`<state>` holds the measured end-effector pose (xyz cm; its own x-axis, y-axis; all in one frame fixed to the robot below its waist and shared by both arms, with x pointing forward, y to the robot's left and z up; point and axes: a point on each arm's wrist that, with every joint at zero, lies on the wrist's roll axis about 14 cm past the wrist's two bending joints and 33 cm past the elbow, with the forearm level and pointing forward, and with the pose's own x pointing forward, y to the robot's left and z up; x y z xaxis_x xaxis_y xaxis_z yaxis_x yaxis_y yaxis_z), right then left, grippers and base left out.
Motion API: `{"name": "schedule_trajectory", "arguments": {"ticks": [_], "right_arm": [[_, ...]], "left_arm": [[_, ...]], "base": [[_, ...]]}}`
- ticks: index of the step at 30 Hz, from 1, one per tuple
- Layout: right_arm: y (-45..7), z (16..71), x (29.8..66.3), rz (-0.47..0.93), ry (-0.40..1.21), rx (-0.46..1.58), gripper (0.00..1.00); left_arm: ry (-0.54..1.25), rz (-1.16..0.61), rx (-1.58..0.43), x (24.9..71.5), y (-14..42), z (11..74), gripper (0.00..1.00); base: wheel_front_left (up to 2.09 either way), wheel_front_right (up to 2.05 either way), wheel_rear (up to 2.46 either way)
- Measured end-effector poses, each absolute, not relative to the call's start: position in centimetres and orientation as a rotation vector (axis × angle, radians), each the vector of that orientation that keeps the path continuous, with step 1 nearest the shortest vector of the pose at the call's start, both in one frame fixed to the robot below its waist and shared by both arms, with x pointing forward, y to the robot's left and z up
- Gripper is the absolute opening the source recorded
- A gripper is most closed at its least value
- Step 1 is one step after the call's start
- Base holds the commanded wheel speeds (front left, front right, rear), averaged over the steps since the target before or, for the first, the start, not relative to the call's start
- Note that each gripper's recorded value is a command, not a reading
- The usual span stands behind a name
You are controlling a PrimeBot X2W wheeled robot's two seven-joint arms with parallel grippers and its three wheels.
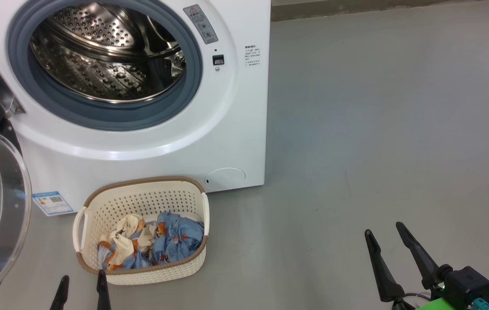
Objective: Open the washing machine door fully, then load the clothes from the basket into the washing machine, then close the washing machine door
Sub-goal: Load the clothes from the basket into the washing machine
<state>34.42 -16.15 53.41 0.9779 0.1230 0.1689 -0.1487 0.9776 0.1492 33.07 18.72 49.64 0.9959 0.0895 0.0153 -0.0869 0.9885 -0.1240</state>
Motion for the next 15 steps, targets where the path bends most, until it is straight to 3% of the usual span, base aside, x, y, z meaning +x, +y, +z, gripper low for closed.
{"name": "schedule_trajectory", "arguments": {"ticks": [15], "right_arm": [[-15.69,52.85,34.81,0.152,-0.141,0.163,1.0]], "left_arm": [[0.009,0.114,-0.119,32.76,19.48,48.66,1.0]], "base": [[0.0,0.0,0.0]]}}
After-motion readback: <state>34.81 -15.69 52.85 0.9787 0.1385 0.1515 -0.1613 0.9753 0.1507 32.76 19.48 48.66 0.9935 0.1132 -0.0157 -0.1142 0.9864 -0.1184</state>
